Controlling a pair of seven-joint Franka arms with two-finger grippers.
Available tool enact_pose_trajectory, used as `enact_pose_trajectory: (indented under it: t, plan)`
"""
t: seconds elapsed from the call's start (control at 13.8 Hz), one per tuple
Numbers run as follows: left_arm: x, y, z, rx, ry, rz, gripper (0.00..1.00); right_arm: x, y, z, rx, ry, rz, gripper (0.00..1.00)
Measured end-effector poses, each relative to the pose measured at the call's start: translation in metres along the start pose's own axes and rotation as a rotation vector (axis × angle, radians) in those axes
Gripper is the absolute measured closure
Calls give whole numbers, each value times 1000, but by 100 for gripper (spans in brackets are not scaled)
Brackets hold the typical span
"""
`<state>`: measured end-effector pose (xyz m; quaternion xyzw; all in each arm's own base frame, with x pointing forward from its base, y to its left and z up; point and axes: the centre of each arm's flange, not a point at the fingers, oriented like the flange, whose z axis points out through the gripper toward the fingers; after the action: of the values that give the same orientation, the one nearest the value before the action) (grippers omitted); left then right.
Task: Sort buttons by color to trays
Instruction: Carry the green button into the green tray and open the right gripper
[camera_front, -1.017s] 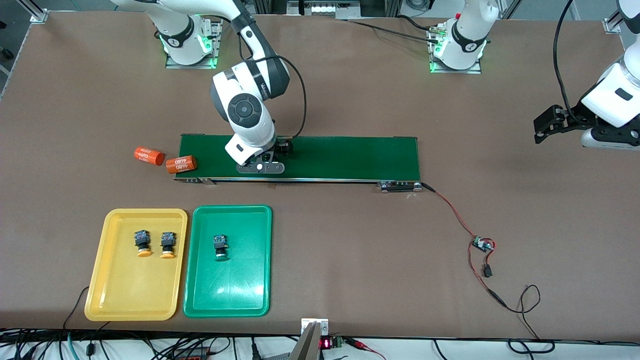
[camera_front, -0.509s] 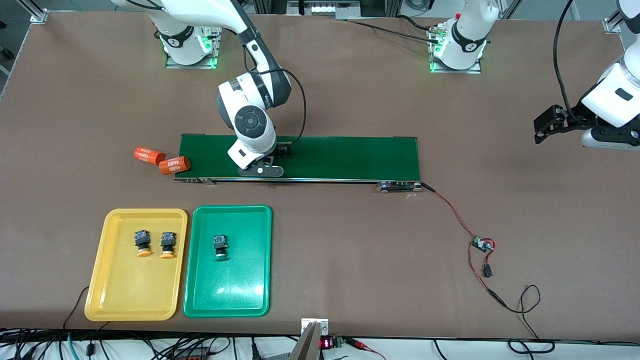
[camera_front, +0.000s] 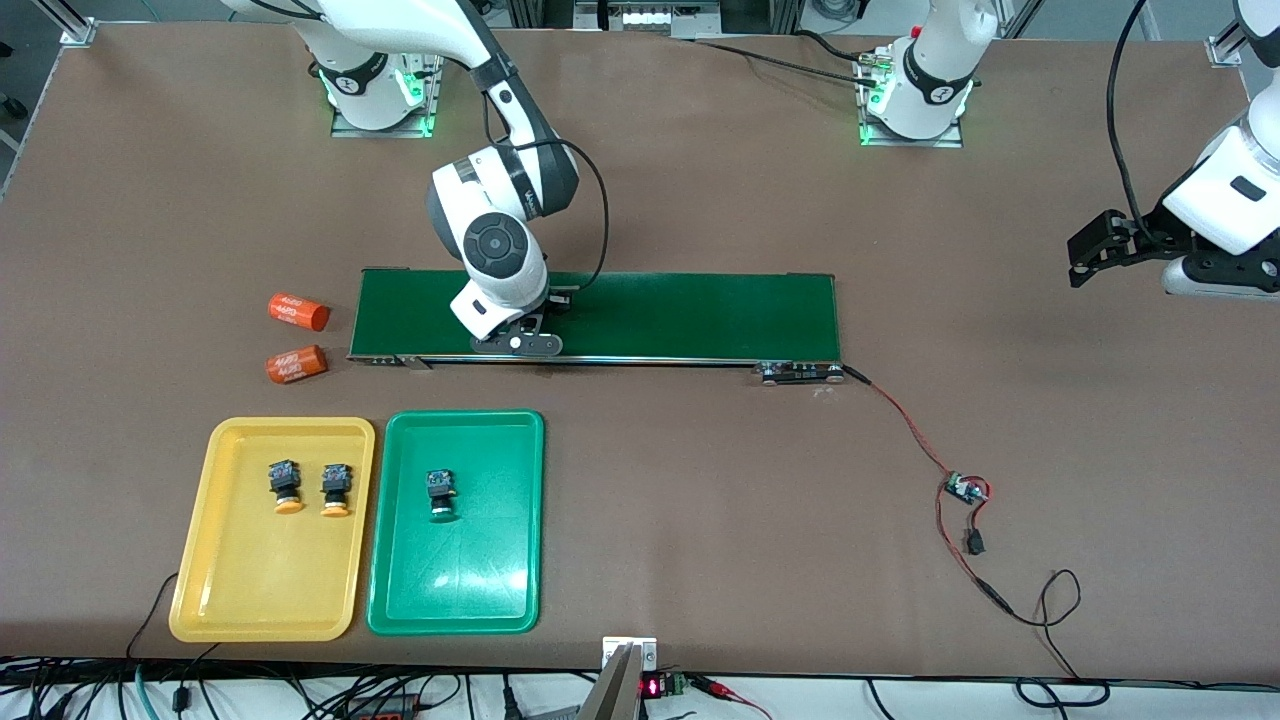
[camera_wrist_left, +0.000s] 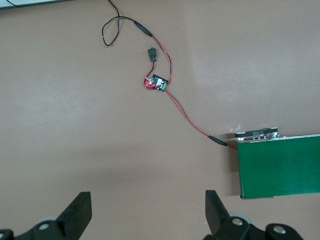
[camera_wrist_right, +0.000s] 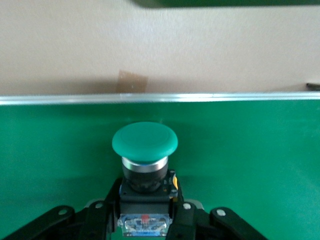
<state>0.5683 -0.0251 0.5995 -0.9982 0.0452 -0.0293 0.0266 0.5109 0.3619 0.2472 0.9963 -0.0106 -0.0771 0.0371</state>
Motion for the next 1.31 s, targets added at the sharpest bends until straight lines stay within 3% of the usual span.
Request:
enact_pose_trajectory:
  t: [0.44, 0.94, 1.31]
  plan:
    - [0, 0, 0, 0, 0, 0, 0, 61, 19, -68, 87, 128, 57, 59]
    - [0, 0, 0, 0, 0, 0, 0, 147, 39, -64, 93, 237, 92, 59]
    - [0, 0, 0, 0, 0, 0, 0, 200, 67, -29, 107, 384, 67, 59]
